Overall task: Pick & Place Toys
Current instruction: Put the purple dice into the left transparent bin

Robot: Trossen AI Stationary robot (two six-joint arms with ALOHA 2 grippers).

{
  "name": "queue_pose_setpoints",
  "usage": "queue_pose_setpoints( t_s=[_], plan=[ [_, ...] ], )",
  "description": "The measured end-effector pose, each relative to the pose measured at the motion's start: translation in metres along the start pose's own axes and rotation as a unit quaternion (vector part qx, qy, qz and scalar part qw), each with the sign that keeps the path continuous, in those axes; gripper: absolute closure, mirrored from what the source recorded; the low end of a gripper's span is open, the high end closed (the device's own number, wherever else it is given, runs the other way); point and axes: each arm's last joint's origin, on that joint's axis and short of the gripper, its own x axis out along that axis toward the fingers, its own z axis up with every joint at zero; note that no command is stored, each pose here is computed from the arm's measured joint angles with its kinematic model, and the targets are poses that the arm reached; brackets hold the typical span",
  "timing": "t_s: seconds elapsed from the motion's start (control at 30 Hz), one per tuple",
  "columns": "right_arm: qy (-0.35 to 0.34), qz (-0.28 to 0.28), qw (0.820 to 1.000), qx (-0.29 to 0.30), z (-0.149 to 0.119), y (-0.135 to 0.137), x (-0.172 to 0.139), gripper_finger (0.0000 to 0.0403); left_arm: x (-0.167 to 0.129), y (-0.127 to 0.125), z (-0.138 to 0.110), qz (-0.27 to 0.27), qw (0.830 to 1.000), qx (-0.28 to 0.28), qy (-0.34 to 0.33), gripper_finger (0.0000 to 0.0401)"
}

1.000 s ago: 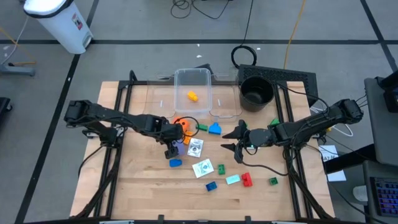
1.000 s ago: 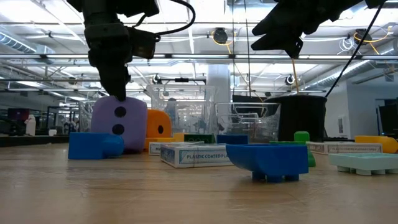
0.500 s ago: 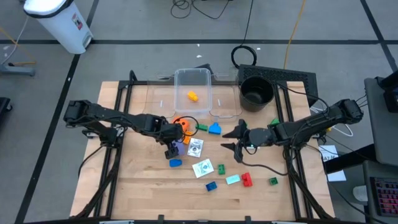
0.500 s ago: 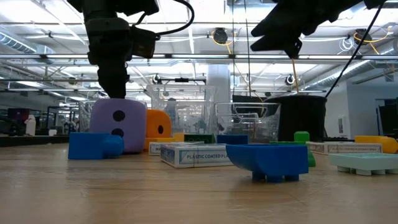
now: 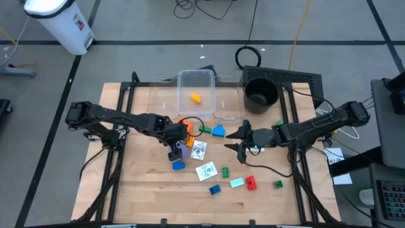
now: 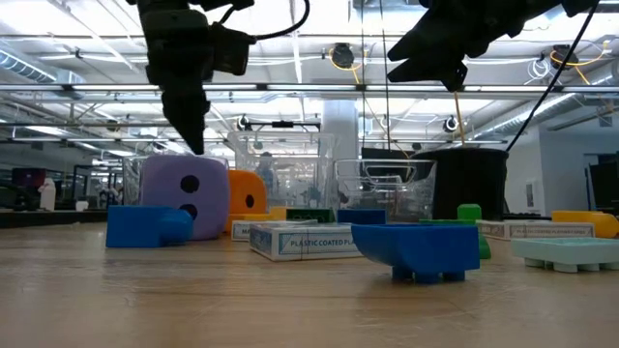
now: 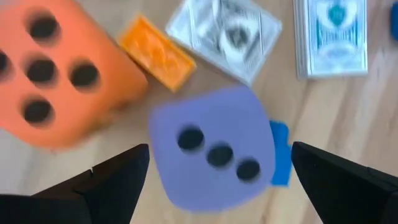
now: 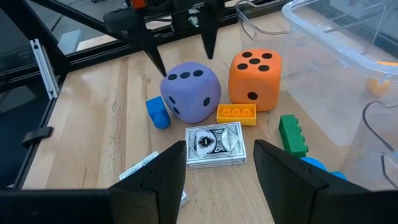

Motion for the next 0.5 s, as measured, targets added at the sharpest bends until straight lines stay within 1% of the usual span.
queue_pose_setpoints(
  t_s=[0.17,0.37,0.5],
  plan=[
    [0.0,0.001,1.0,0.002,0.0,0.0001,0.0,0.0222,-0.0001,0.0001,0.0,0.005,1.0,0.003,-0.001,0.0001],
    [0.0,0.001,1.0,0.005,0.0,0.0001,0.0,0.0222,0.0001,0.0021,-0.0006,0.022,0.999,-0.026,-0.001,0.0001],
    [0.001,0.001,1.0,0.005,-0.0001,0.0001,0.0,0.0222,0.008,0.0029,-0.002,0.026,0.998,-0.047,0.014,0.0001]
  ],
)
